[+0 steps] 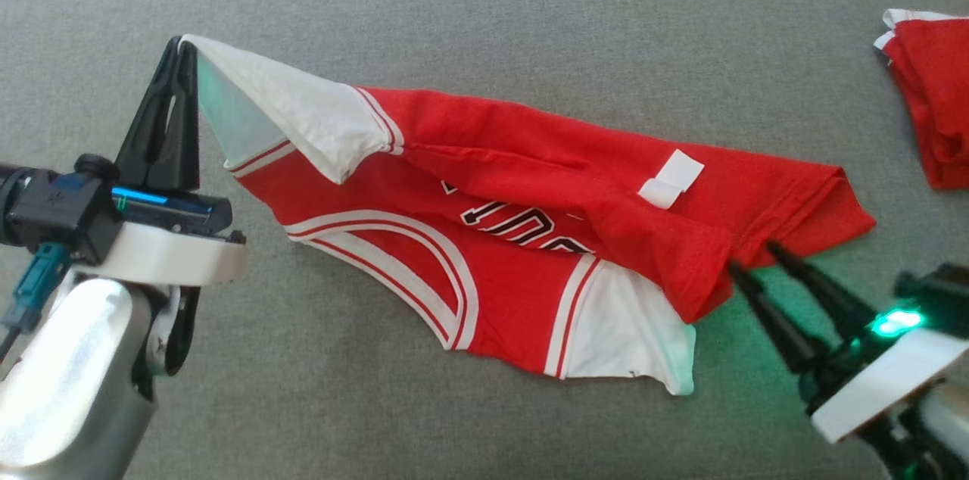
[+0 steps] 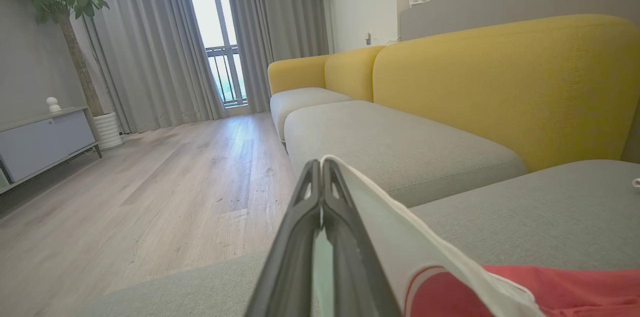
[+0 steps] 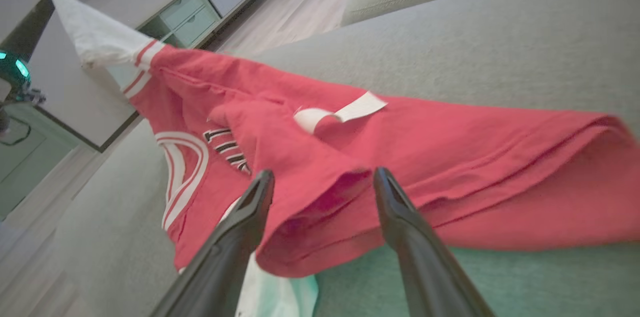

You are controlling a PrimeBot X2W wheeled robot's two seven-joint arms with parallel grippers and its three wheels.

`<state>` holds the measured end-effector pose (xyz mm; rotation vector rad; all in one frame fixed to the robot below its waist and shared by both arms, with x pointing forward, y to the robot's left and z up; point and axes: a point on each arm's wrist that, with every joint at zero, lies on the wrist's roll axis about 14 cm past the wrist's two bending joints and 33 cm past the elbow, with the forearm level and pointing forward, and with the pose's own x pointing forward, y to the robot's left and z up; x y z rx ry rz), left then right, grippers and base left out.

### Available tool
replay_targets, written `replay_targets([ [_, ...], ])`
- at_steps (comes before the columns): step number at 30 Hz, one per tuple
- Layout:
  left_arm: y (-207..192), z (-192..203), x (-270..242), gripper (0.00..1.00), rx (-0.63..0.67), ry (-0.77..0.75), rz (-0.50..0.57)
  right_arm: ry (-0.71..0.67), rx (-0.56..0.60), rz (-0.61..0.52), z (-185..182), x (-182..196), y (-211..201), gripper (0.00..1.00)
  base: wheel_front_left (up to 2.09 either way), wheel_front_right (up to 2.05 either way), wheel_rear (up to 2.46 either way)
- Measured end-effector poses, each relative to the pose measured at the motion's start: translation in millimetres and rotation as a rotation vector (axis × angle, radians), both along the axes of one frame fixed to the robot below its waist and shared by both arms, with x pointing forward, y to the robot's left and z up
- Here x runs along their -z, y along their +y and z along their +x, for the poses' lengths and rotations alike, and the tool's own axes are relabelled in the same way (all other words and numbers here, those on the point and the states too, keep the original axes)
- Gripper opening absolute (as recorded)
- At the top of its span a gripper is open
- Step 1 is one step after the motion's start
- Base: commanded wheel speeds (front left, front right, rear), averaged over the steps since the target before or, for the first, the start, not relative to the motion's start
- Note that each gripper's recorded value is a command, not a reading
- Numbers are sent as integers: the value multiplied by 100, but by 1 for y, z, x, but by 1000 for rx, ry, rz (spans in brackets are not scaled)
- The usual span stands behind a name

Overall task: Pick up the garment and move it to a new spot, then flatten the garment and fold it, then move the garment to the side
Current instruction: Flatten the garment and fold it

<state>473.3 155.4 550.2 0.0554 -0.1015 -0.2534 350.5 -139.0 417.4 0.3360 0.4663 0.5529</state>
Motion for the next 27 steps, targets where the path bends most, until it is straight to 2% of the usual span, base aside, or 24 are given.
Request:
replay_targets([
  [7, 2, -1, 3, 0, -6, 4, -1, 39, 51, 33, 11, 2, -9, 100, 0, 0, 0],
  [19, -1, -2, 1, 0, 7, 0, 3, 65, 52, -9, 24, 20, -8, 100, 0, 0, 0],
  [20, -1, -2, 1, 0, 7, 0, 3, 68, 51, -7, 24, 21, -6, 96, 0, 0, 0],
  [23, -1, -2, 4, 0, 7, 6, 5, 90, 29, -2, 18, 27, 2, 68, 0, 0, 0],
  [24, -1, -2, 5, 0, 6, 8, 6, 93, 24, -4, 17, 29, 3, 54, 0, 0, 0],
  [25, 0, -2, 5, 0, 5, 9, 7, 93, 20, -6, 17, 29, 3, 46, 0, 0, 0],
  [27, 1, -2, 7, 0, 3, 13, 8, 86, 19, -6, 19, 28, 4, 22, 0, 0, 0],
])
